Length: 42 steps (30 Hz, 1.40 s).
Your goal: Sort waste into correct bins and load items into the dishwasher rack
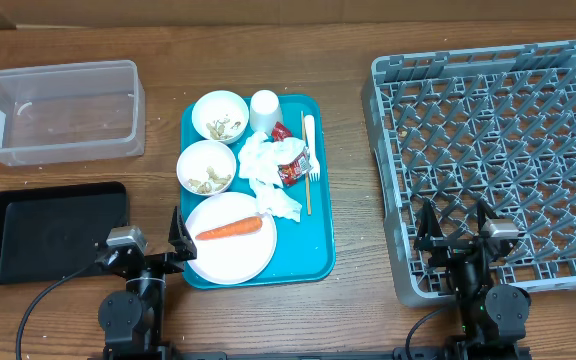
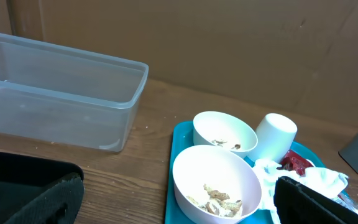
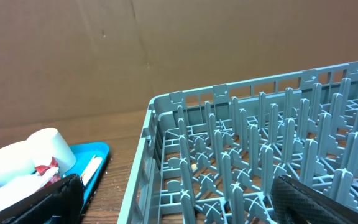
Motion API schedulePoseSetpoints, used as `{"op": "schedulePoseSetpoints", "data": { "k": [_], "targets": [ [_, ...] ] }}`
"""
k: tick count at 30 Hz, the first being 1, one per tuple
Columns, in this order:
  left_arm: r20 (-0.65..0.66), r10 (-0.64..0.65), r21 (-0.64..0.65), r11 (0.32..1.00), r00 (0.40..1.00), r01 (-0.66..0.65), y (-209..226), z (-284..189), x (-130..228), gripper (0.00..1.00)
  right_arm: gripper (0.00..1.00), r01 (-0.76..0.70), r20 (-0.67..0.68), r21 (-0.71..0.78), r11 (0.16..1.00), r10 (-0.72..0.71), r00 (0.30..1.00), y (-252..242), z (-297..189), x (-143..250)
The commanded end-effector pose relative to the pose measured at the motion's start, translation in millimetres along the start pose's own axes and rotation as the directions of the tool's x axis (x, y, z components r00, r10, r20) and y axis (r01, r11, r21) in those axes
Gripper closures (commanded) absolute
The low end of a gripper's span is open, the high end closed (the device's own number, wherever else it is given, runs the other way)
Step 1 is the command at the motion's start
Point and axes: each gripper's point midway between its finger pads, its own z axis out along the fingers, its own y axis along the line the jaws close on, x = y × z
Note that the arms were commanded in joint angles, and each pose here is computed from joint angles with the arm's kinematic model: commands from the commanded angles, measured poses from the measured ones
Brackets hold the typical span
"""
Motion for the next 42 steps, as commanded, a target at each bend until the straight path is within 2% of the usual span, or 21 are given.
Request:
{"op": "schedulePoseSetpoints", "data": {
  "k": [1, 12, 13, 15, 19, 24, 27, 30, 32, 33, 34, 36, 39, 40, 42],
  "targets": [
    [0.006, 0.019, 0.003, 1.0, 1.0, -0.019, 0.1, -0.2, 0.0, 0.0, 0.0, 0.007, 0.005, 0.007, 1.0, -0.007, 1.0, -1.5, 0.2, 1.6],
    [0.006, 0.005, 0.01, 1.0, 1.0, -0.005, -1.1, -0.2, -0.1, 0.0, 0.0, 0.007, 0.005, 0.007, 1.0, -0.007, 1.0, -1.5, 0.2, 1.6],
    [-0.007, -0.072, 0.059, 0.996, 0.997, 0.073, -9.7, -0.5, 1.1, 0.0, 0.0, 0.007, 0.005, 0.007, 1.0, -0.007, 1.0, -1.5, 0.2, 1.6],
    [-0.046, -0.293, 0.175, 0.939, 0.955, 0.296, -31.2, -3.2, -3.5, 0.0, 0.0, 0.007, 0.005, 0.007, 1.0, -0.007, 1.0, -1.5, 0.2, 1.6],
    [-0.079, -0.469, 0.199, 0.857, 0.879, 0.475, -37.3, -4.5, -8.5, 0.0, 0.0, 0.007, 0.005, 0.007, 1.0, -0.007, 1.0, -1.5, 0.2, 1.6],
    [-0.099, -0.397, 0.377, 0.834, 0.913, 0.403, -69.8, -17.3, -28.7, 0.0, 0.0, 0.007, 0.005, 0.007, 1.0, -0.007, 1.0, -1.5, 0.2, 1.6],
    [-0.088, -0.375, 0.384, 0.842, 0.923, 0.378, -74.8, -23.6, -47.7, 0.0, 0.0, 0.007, 0.005, 0.007, 1.0, -0.007, 1.0, -1.5, 0.2, 1.6],
    [-0.124, -0.35, 0.314, 0.874, 0.928, 0.372, -74.5, -27.1, -71.1, 0.0, 0.0, 0.007, 0.005, 0.007, 1.0, -0.007, 1.0, -1.5, 0.2, 1.6],
    [-0.206, -0.357, 0.195, 0.897, 0.911, 0.396, -67.3, -23.1, -77.3, 0.0, 0.0, 0.007, 0.005, 0.007, 1.0, -0.007, 1.0, -1.5, 0.2, 1.6],
    [-0.258, -0.319, 0.163, 0.916, 0.912, 0.366, -68.6, -19.7, -83.0, 0.0, 0.0, 0.007, 0.005, 0.007, 1.0, -0.007, 1.0, -1.5, 0.2, 1.6],
    [-0.345, -0.276, 0.13, 0.932, 0.897, 0.337, -72.9, -11.7, -91.2, 0.0, 0.0, 0.007, 0.005, 0.007, 1.0, -0.007, 1.0, -1.5, 0.2, 1.6],
    [-0.457, -0.28, 0.117, 0.922, 0.844, 0.369, -86.1, 1.2, -105.7, 0.0, 0.0, 0.007, 0.005, 0.007, 1.0, -0.007, 1.0, -1.5, 0.2, 1.6],
    [-0.581, -0.264, 0.194, 0.874, 0.77, 0.446, -112.8, 3.3, -105.6, 0.0, 0.0, 0.007, 0.005, 0.007, 1.0, -0.007, 1.0, -1.5, 0.2, 1.6],
    [-0.618, -0.231, 0.285, 0.825, 0.752, 0.488, -131.2, 5.8, -108.7, 0.0, 0.0, 0.007, 0.005, 0.007, 1.0, -0.007, 1.0, -1.5, 0.2, 1.6],
    [-0.634, -0.214, 0.331, 0.793, 0.743, 0.511, -140.3, 9.9, -110.3, 0.0, 0.0, 0.007, 0.005, 0.007, 1.0, -0.007, 1.0, -1.5, 0.2, 1.6]
  ]
}}
